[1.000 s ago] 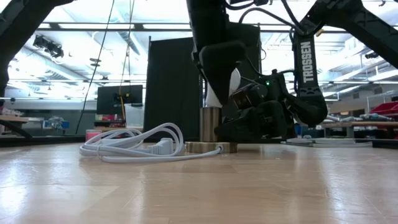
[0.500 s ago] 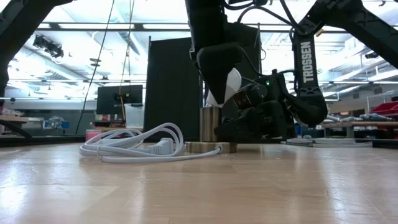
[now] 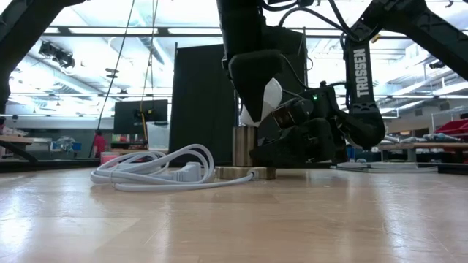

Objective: Screw lightbulb
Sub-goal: Insert the lightbulb into the lamp holder

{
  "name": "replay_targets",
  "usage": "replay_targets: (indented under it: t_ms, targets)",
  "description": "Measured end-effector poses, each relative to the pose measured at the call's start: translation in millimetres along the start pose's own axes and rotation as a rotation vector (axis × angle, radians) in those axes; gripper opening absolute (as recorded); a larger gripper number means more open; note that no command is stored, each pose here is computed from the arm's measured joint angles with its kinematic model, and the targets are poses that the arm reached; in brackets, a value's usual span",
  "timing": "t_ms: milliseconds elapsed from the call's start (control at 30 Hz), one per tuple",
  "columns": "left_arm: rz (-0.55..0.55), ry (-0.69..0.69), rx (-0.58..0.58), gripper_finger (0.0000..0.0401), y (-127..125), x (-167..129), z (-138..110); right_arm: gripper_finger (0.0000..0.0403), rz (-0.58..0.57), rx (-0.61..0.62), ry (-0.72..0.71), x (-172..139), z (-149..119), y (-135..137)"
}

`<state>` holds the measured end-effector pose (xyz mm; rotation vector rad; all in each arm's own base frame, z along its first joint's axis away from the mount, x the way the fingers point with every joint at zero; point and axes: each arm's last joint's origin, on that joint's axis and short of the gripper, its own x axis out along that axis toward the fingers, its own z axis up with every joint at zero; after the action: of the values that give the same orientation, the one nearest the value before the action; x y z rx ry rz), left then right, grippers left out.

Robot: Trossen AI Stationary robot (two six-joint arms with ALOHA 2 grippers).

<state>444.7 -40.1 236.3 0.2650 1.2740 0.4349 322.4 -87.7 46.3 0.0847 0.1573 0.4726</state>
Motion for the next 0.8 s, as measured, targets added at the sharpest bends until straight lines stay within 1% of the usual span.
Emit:
replay_targets:
  t_ms: [100,267,400,567,667,800]
  targets:
    - [0.0,0.007,0.001,0.0258,-1.4,-1.1,-1.3,0.0232,0.0,0.015,-0.001,0.0,0.1,0.0]
    - [0.013,0.01,0.015,0.0259,-5.3,-2.8,-3.0,0.0227,0.0,0.018,-0.001,-0.1,0.1,-0.1]
    - [0.037,0.003,0.026,0.0259,-11.0,1.5,-6.5,0.0227,0.001,0.02,0.0,-0.1,0.0,-0.1]
    - [0.065,-0.007,0.065,0.0259,-17.5,4.7,-9.2,0.0227,0.003,0.026,0.0,0.0,0.0,0.1]
    - [0.056,-0.017,0.062,0.0259,-16.3,2.2,-8.8,0.0227,0.005,0.026,0.0,0.3,0.0,0.4]
    - [0.058,-0.013,0.049,0.0259,-7.8,-2.2,-9.2,0.0226,0.006,0.026,0.0,0.3,0.1,0.4]
